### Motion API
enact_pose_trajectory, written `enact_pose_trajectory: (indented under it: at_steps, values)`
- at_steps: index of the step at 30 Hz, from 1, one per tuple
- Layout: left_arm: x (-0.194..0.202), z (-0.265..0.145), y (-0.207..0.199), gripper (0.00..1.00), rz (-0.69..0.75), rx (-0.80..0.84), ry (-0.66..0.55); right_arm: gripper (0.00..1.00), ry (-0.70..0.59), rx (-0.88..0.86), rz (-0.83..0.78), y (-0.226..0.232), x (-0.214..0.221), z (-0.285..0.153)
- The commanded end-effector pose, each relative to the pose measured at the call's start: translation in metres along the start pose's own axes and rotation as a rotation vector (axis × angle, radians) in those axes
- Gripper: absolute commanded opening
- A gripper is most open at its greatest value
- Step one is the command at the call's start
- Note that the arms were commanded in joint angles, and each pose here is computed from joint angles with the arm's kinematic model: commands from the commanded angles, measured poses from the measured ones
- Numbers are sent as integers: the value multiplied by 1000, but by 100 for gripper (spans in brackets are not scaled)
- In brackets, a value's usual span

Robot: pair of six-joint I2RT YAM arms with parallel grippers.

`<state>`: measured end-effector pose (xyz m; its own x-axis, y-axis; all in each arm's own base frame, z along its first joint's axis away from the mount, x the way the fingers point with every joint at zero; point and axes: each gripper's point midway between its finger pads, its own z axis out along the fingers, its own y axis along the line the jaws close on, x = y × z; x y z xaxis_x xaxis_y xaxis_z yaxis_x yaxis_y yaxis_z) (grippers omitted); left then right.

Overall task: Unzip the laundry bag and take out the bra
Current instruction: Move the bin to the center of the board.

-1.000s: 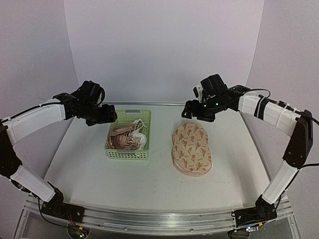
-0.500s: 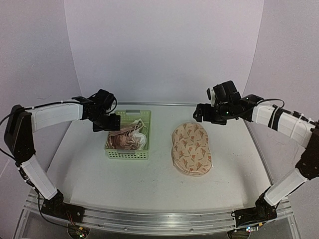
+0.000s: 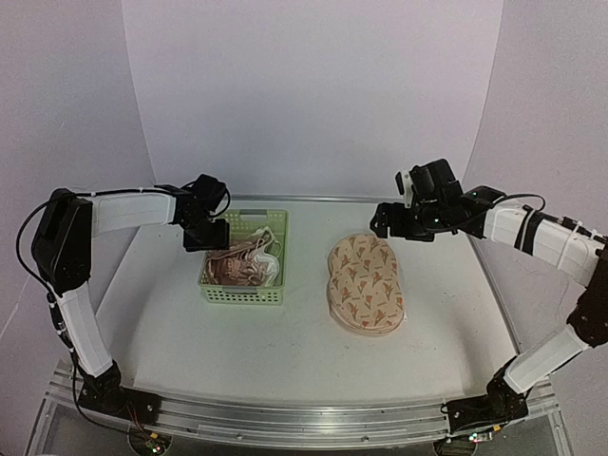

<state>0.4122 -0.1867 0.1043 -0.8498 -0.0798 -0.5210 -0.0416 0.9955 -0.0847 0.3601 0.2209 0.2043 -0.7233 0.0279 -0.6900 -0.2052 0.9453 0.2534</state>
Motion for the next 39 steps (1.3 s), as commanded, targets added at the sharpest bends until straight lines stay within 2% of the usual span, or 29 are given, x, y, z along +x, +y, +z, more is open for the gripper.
enact_pose_trajectory:
  at_steps: [1,8,11,18,24,31,39]
  values:
    - [-24,1,2,62,-31,-1,-49,89,-80,-29,-8,4,-17,-16]
    - [-23,15,9,55,-46,-19,-25,89,-75,-26,-12,2,-16,-14]
    - [-21,21,11,49,-48,-23,-12,89,-72,-27,-13,2,-15,-13]
    - [-15,32,11,19,-45,-15,17,89,-66,-30,-11,2,-13,-12]
    - [-13,31,10,0,-40,-9,19,89,-61,-29,-9,2,-12,-10]
    - [-8,24,1,0,-34,26,20,89,-42,-24,-3,-1,-5,-5]
    - [13,14,-36,0,15,70,31,89,-36,-3,-2,-9,5,-6]
